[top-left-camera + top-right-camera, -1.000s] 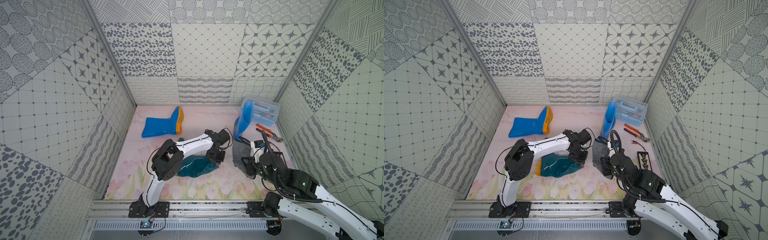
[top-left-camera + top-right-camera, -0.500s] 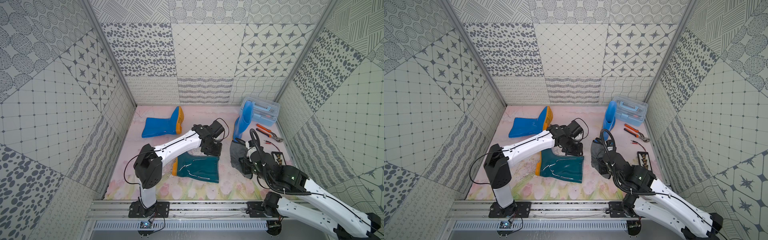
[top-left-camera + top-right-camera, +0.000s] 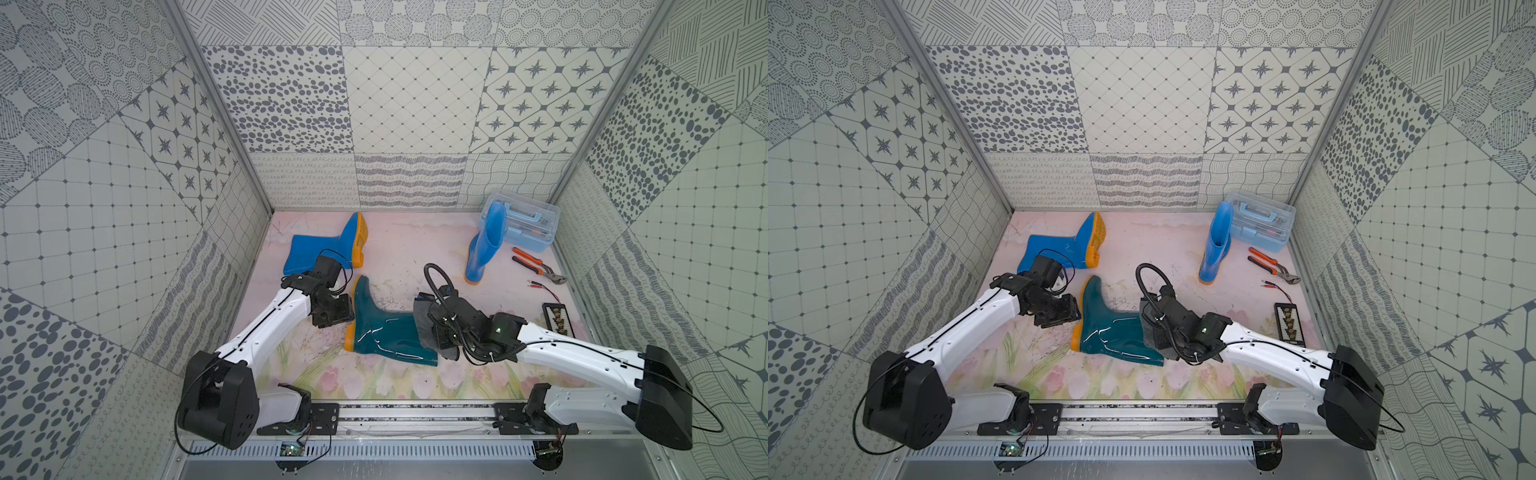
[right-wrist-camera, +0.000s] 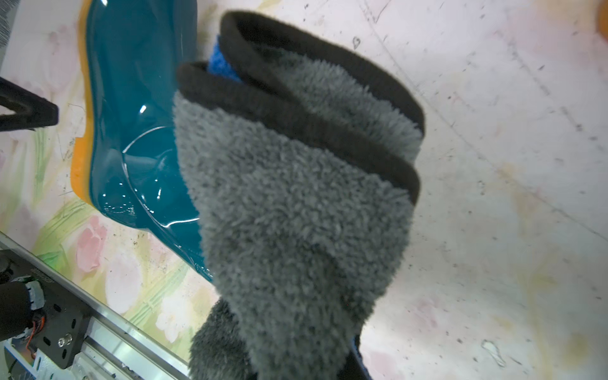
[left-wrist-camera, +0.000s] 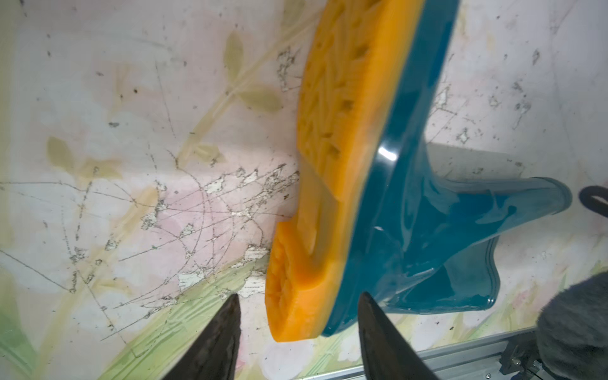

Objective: Wipe the rubber boots with a cloth
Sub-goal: Wipe the dirt off the rubber boot.

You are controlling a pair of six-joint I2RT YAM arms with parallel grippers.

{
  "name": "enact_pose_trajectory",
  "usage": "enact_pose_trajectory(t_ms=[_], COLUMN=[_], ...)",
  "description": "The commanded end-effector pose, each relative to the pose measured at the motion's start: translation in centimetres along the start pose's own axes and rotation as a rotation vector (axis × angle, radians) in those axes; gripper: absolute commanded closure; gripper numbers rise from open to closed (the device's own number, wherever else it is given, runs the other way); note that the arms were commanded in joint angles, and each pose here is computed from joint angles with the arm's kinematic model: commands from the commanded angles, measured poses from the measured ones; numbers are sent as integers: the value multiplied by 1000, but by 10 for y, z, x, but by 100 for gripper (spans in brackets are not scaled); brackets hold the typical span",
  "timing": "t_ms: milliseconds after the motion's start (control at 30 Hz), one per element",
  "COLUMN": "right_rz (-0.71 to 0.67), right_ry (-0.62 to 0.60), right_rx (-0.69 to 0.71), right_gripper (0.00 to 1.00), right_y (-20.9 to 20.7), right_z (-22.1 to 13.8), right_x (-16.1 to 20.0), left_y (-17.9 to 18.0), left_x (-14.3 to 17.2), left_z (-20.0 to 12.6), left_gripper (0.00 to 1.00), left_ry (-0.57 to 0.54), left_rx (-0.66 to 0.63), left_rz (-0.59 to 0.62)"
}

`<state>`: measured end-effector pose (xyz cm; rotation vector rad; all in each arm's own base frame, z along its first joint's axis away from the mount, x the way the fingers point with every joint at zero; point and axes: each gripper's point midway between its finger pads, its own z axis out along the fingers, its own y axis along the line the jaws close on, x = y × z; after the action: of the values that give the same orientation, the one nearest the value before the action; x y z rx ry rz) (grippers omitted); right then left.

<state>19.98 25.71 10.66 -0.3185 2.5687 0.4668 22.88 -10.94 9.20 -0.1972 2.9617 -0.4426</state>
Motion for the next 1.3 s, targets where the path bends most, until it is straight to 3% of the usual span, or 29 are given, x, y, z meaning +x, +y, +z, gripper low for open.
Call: enact_pose_trajectory(t_ms=[0,200,400,600,867,1000,1267], right_rz=[43,101,32,-19,-63,-61,-21], right_ry=[-27,-19,-74,-62,16,16,-83], right_rx=[-82,-96,-94,-177,-338,-342,-339], right_gripper=[100,100,100,100,100,100,100], right_y=[17,4,14,61,146,155,154], right_z=[15,30,19,38,97,125,144], right_x=[-13,-36,-73,-95,-98,-107,-170], left_y=[-28,-40,-56,-40,-30,-24,-19], left_x=[4,14,29,34,45,51,58], left_z=[9,27,38,46,54,58,68], left_gripper=[43,55,63,75,95,100,100], left_ry=[30,47,42,17,54,75,102], left_rx=[247,321,307,253,221,194,186], left_rz=[44,-51,-28,-81,-105,-106,-120])
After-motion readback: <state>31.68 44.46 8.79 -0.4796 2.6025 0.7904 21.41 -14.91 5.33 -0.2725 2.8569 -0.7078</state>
